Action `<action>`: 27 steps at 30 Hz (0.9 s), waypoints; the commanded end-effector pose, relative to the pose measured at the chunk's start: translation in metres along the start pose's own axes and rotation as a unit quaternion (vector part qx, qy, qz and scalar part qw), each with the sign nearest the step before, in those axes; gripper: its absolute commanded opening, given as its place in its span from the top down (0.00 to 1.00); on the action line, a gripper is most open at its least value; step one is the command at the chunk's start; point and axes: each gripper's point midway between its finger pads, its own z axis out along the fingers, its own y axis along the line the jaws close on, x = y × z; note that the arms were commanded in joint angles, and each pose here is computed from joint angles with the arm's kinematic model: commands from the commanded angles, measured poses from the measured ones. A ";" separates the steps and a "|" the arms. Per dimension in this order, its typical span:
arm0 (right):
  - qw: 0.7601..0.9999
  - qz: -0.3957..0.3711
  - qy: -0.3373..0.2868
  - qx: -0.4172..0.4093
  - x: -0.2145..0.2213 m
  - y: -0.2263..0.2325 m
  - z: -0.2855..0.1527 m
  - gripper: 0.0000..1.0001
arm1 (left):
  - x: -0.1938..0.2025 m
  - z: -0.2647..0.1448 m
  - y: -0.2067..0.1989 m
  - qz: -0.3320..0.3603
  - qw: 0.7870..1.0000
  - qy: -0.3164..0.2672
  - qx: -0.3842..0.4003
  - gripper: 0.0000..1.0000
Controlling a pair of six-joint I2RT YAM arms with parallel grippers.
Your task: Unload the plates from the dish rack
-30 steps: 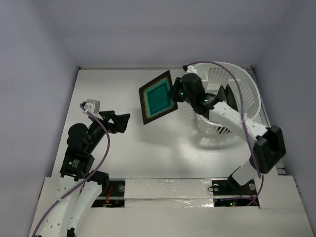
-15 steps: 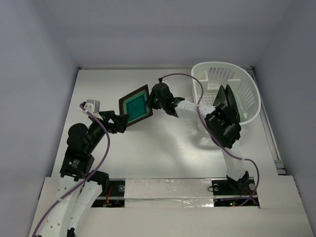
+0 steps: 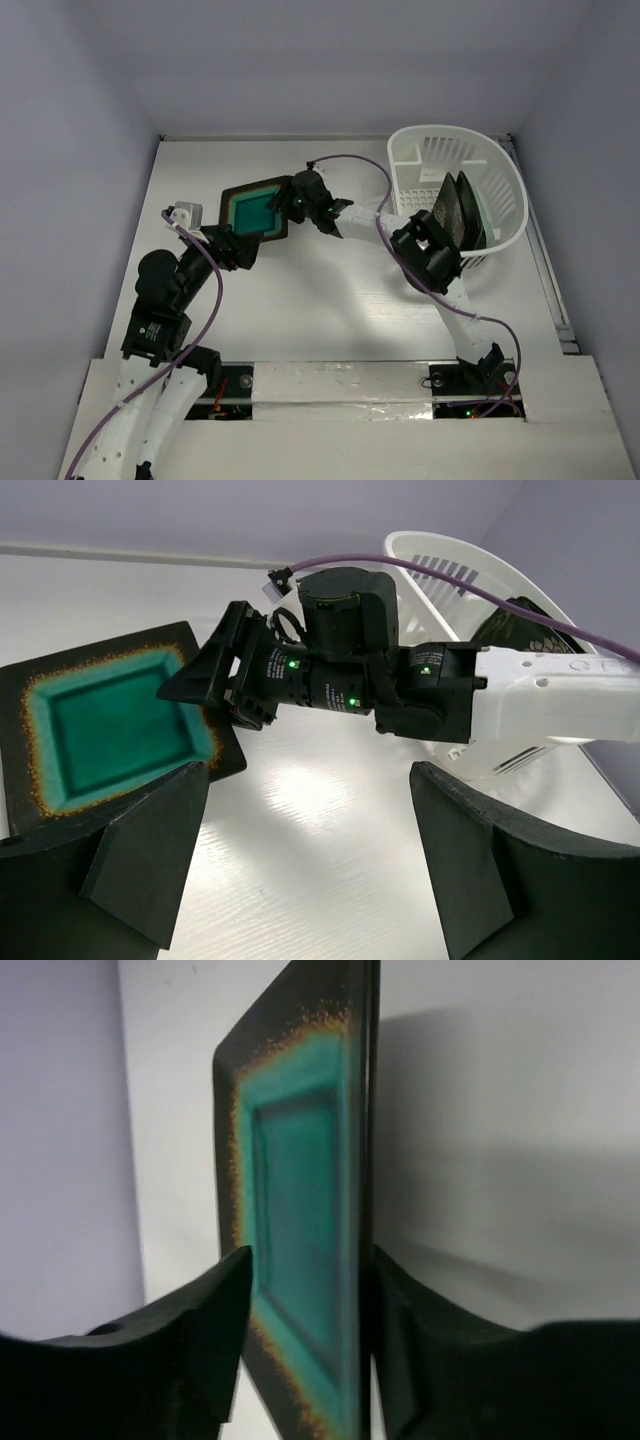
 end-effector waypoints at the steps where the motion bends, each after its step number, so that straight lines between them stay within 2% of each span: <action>1: 0.995 0.022 -0.023 -0.091 -0.015 0.058 -0.011 0.42 | -0.025 -0.003 -0.010 0.005 0.999 -0.035 0.015 0.21; 6: 0.997 0.002 -0.016 -0.074 -0.010 0.047 -0.015 0.23 | -0.023 -0.002 -0.011 0.006 0.999 -0.034 0.019 0.21; 12: 0.998 -0.058 -0.028 -0.019 -0.024 0.038 -0.024 0.08 | -0.024 -0.002 -0.011 0.006 0.999 -0.035 0.019 0.21; 15: 0.996 -0.084 -0.022 0.016 -0.024 0.025 -0.030 0.03 | -0.024 -0.003 -0.012 0.006 0.999 -0.036 0.020 0.21; 23: 0.990 -0.136 -0.033 0.031 -0.037 0.027 -0.055 0.04 | -0.025 -0.003 -0.012 0.006 0.999 -0.037 0.019 0.21; 25: 0.987 -0.148 -0.057 0.012 -0.052 0.051 -0.080 0.12 | -0.025 -0.003 -0.012 0.006 0.999 -0.037 0.019 0.21; 26: 0.984 -0.165 -0.060 0.014 -0.054 0.049 -0.089 0.19 | -0.025 -0.003 -0.011 0.006 0.999 -0.037 0.018 0.21; 27: 0.982 -0.173 -0.070 0.009 -0.060 0.055 -0.100 0.55 | -0.025 -0.003 -0.011 0.006 0.999 -0.037 0.018 0.21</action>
